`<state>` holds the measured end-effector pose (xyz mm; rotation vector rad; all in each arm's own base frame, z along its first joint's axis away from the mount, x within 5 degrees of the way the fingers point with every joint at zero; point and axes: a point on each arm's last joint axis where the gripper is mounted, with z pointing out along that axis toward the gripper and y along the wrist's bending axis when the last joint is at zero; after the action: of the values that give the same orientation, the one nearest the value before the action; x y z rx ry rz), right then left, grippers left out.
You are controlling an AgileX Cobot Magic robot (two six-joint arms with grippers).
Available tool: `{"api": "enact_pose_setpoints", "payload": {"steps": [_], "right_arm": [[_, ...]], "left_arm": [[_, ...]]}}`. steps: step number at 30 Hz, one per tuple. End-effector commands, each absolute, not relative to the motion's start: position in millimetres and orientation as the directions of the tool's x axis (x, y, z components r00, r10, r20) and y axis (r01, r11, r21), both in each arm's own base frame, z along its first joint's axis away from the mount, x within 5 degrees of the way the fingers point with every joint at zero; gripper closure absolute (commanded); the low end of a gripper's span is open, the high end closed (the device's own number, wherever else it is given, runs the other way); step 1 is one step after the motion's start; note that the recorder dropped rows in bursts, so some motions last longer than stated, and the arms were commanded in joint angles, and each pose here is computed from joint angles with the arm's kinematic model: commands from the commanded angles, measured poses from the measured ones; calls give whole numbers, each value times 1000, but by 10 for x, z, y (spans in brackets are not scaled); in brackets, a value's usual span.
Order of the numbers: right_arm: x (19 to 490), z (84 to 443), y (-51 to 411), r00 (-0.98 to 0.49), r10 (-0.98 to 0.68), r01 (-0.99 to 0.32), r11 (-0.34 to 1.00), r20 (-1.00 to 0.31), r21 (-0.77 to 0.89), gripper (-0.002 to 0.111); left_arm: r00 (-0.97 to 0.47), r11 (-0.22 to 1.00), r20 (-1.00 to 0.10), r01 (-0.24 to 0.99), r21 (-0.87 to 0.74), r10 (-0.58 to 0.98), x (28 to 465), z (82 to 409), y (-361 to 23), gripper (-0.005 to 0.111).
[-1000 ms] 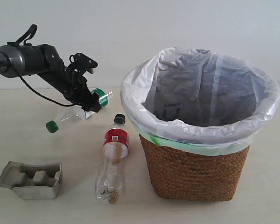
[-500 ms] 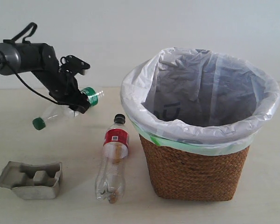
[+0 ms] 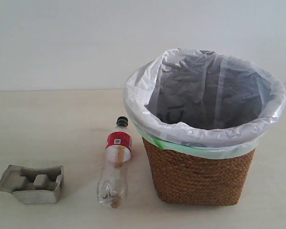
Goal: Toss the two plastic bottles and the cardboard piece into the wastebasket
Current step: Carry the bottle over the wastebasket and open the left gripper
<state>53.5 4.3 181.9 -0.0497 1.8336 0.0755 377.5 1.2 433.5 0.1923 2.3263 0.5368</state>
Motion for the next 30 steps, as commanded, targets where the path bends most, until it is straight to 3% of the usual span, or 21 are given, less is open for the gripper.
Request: {"api": "enact_pose_setpoints", "payload": {"steps": [1,5,8,10,11,13,17,22,30], "right_arm": [[534,1824,38,-251,-3,-68,998,-968,15,108],[534,1824,38,-251,-3,-68,998,-968,15,108],[534,1824,38,-251,-3,-68,998,-968,15,108],[534,1824,38,-251,-3,-68,998,-968,15,108],[534,1824,38,-251,-3,-68,998,-968,15,108],[534,1824,38,-251,-3,-68,998,-968,15,108],[534,1824,38,-251,-3,-68,998,-968,15,108],[534,1824,38,-251,-3,-68,998,-968,15,108],[534,1824,38,-251,-3,-68,998,-968,15,108]], "left_arm": [[-780,959,-595,21,282,192,3656,4264,-104,103],[-807,970,-547,125,209,222,3653,4055,-366,103],[-772,932,-524,328,154,359,3576,3974,-835,103],[-703,867,-593,498,-15,393,3483,4000,-1300,102],[-628,760,-672,633,-149,391,3377,4073,-1646,93],[-562,663,-753,713,-229,344,3303,4187,-1872,71],[-530,605,-794,748,-272,299,3225,4302,-2026,-2],[-504,527,-773,808,-264,385,3111,4302,-2031,4],[-469,536,-780,818,-208,414,3067,4357,-1971,7]]}}
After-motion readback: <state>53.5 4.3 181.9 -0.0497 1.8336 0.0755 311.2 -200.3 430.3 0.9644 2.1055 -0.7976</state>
